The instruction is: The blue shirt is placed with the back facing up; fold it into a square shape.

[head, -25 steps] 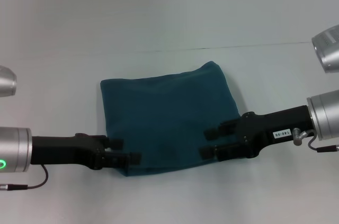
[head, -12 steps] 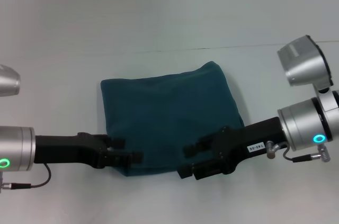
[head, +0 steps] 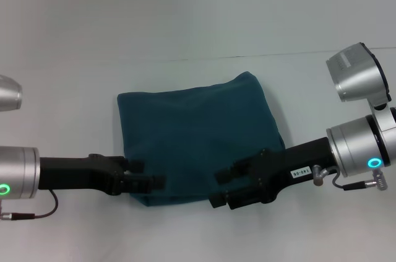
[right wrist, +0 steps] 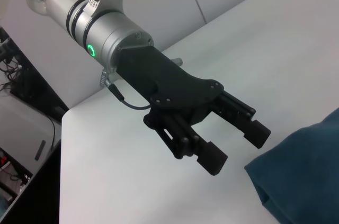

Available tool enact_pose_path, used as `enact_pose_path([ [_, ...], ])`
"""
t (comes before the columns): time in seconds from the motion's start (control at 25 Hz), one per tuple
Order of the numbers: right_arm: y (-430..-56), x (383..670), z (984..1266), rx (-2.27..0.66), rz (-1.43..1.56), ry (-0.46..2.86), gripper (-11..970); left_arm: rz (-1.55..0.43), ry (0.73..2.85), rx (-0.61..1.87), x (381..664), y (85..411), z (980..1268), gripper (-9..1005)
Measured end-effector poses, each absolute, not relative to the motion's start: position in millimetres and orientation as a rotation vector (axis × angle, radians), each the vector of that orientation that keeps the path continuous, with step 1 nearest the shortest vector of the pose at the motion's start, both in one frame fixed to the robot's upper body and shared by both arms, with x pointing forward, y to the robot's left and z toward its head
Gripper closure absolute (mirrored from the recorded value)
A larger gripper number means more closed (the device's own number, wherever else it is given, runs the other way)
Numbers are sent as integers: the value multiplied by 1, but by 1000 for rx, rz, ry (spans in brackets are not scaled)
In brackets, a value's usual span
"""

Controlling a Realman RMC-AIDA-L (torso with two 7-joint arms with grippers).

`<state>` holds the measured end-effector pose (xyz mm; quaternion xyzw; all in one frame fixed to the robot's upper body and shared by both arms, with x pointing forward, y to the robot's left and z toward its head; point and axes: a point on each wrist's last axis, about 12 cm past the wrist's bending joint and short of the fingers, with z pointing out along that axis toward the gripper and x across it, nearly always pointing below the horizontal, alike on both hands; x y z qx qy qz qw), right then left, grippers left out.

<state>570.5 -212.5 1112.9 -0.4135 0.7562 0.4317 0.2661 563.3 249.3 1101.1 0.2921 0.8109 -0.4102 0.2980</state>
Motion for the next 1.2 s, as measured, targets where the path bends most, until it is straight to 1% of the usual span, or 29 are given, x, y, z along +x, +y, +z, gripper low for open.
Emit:
enact_pose_path([
  [0.4,-204,578,1112,-1102,1116,2035,304,-1092,2156,774,563,249,1101,161],
  [1.2,-203,579,1113,-1104,1114,2034,304,-1094,2156,774,563,249,1101,161],
])
